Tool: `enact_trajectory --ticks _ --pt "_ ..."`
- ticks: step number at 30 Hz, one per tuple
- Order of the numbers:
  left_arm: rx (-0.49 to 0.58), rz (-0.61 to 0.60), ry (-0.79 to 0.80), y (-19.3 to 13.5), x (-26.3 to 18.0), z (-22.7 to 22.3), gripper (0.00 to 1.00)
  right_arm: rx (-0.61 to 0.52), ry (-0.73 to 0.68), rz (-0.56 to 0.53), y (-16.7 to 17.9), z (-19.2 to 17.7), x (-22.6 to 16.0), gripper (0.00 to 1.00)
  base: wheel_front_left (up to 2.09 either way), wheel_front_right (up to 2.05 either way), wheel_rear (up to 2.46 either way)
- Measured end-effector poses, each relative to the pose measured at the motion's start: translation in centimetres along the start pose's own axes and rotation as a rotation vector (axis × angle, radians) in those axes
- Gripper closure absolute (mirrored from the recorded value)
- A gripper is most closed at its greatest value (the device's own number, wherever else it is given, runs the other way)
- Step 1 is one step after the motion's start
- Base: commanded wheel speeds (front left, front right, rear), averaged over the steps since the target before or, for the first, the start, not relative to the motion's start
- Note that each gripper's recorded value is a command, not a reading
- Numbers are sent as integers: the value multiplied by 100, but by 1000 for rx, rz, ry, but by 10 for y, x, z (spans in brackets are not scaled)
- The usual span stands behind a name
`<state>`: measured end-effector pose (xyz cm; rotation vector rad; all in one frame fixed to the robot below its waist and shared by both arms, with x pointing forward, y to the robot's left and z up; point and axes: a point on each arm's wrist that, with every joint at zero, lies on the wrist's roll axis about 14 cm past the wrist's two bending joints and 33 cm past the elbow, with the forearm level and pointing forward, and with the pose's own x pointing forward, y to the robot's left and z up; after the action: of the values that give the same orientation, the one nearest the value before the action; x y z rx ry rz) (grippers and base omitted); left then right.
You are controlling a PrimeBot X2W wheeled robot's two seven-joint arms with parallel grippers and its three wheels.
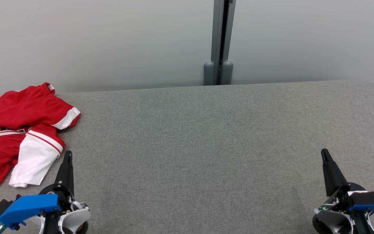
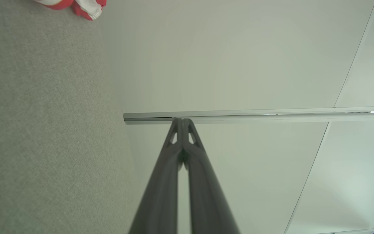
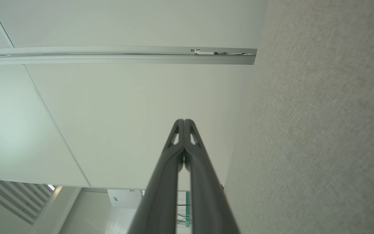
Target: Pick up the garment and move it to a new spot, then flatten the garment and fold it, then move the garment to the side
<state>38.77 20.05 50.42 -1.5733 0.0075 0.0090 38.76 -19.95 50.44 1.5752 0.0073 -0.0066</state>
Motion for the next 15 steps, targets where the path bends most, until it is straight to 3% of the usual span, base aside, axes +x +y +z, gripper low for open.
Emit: enact_trajectory --ticks 15 --pt "0 0 0 0 0 0 100 0 0 0 0 0 0 100 0 0 0"
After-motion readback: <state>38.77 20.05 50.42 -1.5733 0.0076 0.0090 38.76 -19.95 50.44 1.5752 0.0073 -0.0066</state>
